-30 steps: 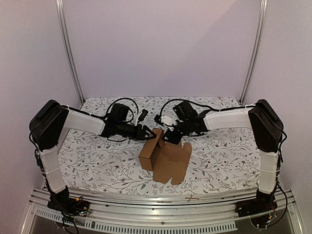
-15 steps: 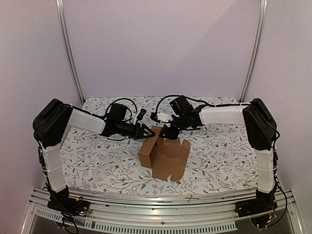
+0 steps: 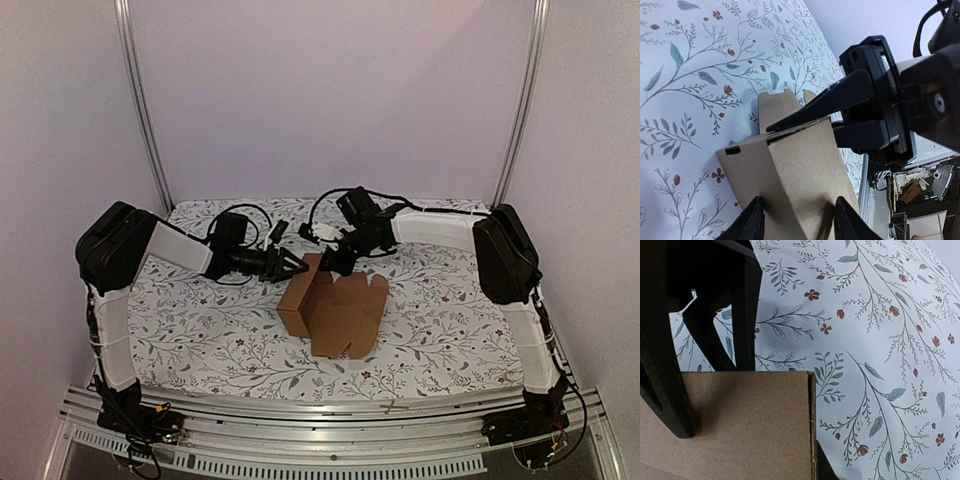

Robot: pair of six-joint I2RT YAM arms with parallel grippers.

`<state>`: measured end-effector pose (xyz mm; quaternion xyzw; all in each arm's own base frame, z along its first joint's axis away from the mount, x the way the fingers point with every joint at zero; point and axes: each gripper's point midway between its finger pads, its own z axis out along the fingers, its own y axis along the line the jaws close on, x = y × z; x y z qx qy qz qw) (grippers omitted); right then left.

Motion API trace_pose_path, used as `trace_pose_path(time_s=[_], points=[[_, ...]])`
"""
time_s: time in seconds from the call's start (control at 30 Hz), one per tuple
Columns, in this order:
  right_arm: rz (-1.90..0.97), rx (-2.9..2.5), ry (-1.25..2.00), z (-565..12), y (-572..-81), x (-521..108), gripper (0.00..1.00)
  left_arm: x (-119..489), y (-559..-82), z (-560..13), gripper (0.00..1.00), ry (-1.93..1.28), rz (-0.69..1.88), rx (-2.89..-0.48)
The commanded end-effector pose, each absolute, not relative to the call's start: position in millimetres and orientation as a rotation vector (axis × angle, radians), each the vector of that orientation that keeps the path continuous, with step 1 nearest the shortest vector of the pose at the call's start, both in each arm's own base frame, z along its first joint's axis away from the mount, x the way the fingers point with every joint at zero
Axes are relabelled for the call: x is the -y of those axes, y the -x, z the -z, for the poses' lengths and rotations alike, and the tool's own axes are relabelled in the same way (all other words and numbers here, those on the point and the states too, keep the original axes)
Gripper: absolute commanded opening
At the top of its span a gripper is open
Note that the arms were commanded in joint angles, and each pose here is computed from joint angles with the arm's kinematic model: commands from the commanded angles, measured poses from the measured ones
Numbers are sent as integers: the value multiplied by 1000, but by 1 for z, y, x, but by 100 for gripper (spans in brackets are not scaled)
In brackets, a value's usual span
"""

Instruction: Fold the paper box

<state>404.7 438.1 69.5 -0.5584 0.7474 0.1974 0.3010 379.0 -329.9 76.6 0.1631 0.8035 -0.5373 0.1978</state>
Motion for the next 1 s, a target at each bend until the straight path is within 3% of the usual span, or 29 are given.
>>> trace_pose_path(time_s=[0.0, 0.3, 0.6, 0.77, 0.97], points=[[-541, -2045, 1444, -57, -403, -447, 6, 328, -385, -60, 46, -384, 1510, -2280], [-360, -2161, 1399, -62, -405, -426, 0, 320, -398, -90, 48, -182, 1534, -2164], [-111, -2304, 1850, -91, -321, -339, 0, 265, -378, -118, 52, -63, 1269, -2188], [135, -2375, 2142, -92, -275, -294, 0, 254, -354, -118, 52, -69, 1247, -2203], [315, -2341, 2255, -70, -256, -298, 1, 243, -339, -118, 52, -80, 1209, -2194]])
